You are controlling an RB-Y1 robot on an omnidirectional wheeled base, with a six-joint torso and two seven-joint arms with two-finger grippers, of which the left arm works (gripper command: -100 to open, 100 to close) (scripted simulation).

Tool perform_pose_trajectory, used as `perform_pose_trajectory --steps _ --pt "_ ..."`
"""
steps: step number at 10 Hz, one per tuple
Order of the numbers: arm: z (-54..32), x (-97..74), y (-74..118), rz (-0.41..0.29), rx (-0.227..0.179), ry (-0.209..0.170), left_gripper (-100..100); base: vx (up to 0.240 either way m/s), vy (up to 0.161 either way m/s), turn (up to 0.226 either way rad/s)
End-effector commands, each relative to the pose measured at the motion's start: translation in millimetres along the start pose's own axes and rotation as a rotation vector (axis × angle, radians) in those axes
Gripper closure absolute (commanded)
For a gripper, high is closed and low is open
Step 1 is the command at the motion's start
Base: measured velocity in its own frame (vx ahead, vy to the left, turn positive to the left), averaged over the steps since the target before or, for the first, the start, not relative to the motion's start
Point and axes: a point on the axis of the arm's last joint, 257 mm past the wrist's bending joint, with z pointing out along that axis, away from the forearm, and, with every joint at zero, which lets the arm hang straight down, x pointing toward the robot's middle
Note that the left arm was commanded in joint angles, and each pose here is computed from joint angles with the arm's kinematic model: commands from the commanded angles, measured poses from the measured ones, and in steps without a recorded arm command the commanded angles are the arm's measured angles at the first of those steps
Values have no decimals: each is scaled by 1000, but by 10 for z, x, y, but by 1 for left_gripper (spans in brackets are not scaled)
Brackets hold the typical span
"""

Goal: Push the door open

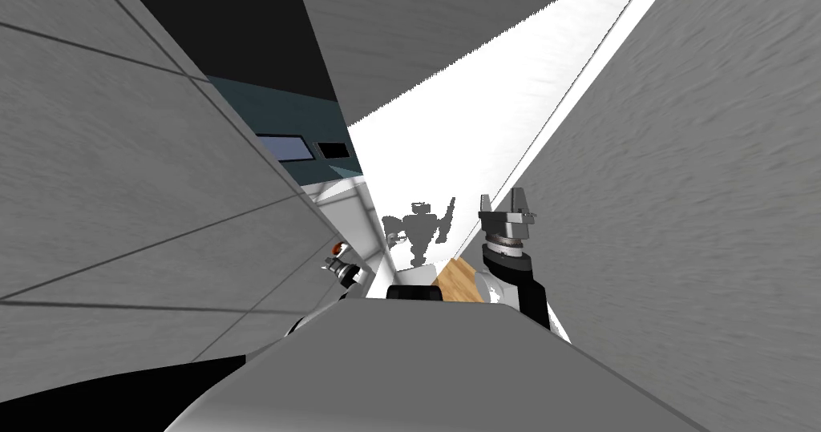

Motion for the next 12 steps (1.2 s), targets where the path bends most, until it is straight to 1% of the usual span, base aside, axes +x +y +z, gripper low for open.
perform_pose_trajectory --steps 1,2,3,5,6,7,8,9,10,11,12 --pt "98 -198 -81 9 26 -61 100 27 88 -115" --pt "89 -249 -77 11 25 -85 100 26 120 -125" --pt "181 -170 -225 -29 56 -85 100 1 92 -15" --pt "158 -198 -205 -20 54 -89 100 -4 28 17" --pt "141 -210 -173 -12 47 -88 100 -2 3 -12" --pt "90 -248 -79 10 25 -85 100 3 -1 -19" --pt "66 -348 -67 14 20 -132 100 1 76 -134" --pt "66 -348 -67 14 20 -132 100 9 80 -70" --pt "51 -393 -61 16 17 -154 100 24 62 -76" --pt "65 -382 -85 10 23 -155 100 13 54 -17" --pt "51 -393 -61 16 17 -154 100 4 27 5"
